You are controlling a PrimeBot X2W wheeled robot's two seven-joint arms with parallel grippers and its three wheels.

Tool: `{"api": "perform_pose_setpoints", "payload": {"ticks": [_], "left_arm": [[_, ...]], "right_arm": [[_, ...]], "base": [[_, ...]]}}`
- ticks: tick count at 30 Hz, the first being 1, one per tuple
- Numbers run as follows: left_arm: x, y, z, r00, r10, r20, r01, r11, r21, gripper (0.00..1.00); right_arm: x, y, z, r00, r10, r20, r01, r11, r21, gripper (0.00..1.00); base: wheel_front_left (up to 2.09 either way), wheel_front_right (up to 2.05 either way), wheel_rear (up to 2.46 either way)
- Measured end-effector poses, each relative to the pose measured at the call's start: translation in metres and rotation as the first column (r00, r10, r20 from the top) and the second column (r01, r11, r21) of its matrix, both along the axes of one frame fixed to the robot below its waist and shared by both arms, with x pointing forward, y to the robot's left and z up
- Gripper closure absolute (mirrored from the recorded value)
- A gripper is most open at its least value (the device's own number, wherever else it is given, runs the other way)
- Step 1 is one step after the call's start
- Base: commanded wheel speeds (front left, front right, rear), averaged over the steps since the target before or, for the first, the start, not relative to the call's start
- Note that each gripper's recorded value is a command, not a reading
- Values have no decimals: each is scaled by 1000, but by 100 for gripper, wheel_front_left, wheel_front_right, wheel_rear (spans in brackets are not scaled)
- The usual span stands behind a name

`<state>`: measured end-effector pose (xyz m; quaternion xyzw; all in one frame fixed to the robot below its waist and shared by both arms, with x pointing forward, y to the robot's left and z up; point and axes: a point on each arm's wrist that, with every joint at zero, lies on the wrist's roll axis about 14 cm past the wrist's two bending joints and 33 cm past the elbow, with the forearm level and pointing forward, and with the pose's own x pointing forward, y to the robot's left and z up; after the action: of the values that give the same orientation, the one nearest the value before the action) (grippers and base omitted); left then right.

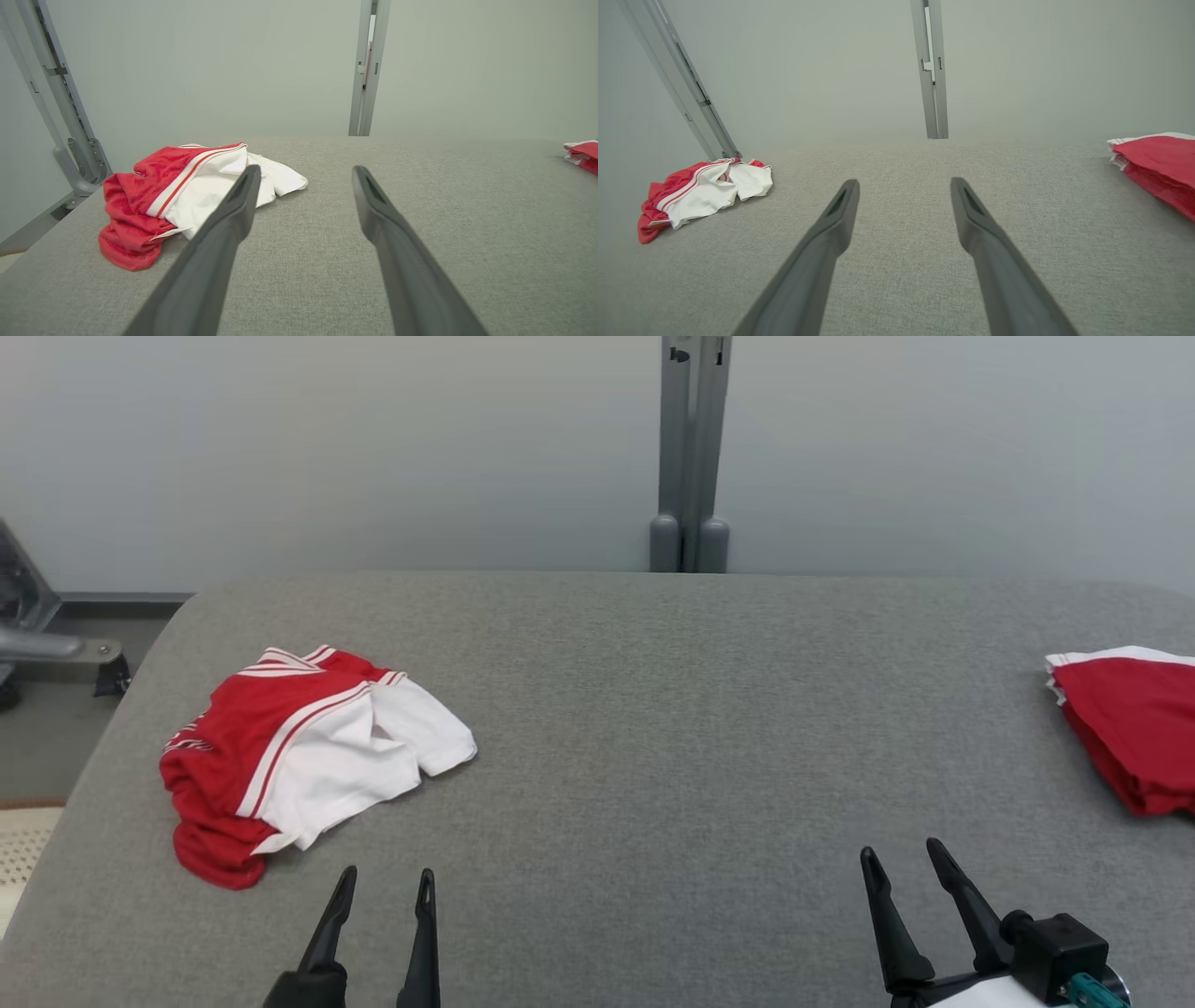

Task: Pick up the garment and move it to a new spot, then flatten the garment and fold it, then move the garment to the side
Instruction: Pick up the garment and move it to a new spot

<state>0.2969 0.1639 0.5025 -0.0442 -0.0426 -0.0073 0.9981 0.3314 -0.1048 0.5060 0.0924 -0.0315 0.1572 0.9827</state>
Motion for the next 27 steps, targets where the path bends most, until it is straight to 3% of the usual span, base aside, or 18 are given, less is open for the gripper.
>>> {"api": "perform_pose_setpoints", "payload": {"ticks": [15, 27], "left_arm": [[-37, 60, 7, 970, 242, 20, -242, 970, -1, 0], [-60, 95, 14, 914, 405, 26, -405, 914, 8, 0]], "right_arm": [[29, 75, -3, 973, 231, -14, -231, 973, -13, 0], [40, 129, -13, 917, 398, -40, -399, 917, -16, 0]], "base": [[0, 0, 0], [0, 0, 0]]}}
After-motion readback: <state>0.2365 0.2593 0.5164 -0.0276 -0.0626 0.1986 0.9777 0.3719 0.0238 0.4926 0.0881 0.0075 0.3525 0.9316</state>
